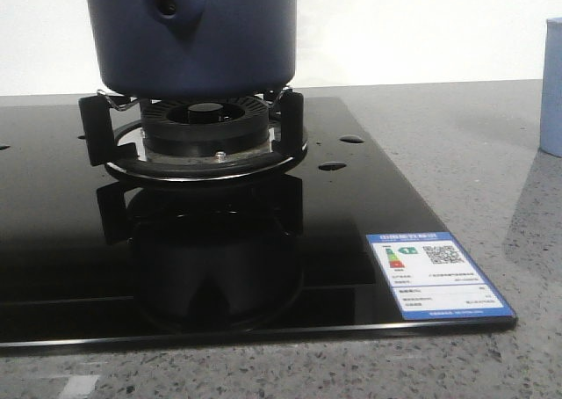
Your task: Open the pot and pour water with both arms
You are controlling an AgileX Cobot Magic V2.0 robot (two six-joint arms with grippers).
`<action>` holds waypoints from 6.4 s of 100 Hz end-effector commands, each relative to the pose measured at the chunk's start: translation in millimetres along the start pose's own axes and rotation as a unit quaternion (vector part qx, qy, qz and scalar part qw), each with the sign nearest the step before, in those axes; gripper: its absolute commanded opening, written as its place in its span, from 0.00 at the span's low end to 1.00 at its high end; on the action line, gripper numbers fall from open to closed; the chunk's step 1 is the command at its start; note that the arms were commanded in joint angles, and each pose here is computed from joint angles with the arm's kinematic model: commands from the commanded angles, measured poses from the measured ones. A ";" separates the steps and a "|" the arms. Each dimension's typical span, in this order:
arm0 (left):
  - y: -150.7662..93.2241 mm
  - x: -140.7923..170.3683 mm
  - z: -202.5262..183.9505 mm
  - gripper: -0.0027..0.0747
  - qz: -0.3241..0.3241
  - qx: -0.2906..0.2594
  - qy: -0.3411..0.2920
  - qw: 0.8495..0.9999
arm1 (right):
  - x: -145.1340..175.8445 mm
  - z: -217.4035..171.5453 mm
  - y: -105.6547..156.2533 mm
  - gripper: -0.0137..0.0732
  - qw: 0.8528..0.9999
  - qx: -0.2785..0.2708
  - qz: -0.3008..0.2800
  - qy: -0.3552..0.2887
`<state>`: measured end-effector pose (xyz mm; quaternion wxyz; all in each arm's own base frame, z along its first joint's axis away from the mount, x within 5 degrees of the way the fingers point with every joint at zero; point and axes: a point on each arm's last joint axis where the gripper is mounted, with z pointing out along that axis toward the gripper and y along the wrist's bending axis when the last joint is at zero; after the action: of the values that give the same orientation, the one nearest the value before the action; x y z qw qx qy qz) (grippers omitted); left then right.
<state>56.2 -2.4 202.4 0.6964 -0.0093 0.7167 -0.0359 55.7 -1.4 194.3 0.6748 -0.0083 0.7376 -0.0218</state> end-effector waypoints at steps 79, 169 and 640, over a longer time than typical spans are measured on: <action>-0.1 -5.4 -2.3 0.01 -0.008 0.002 -0.048 0.999 | 0.2 0.1 0.4 0.08 0.999 -0.001 -0.001 -0.036; 1.9 -15.7 -4.0 0.01 -0.310 0.019 -0.090 0.946 | -19.6 -3.5 -3.5 0.08 0.958 -0.014 0.257 -0.127; -103.0 -240.5 167.2 0.50 -0.033 0.164 -0.090 0.982 | -105.8 47.9 7.4 0.69 0.998 -0.054 0.001 0.028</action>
<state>240.1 -112.0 412.2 0.6960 0.1057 0.6867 -0.1811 105.9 11.3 285.3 0.5964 -0.0483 0.8006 0.0322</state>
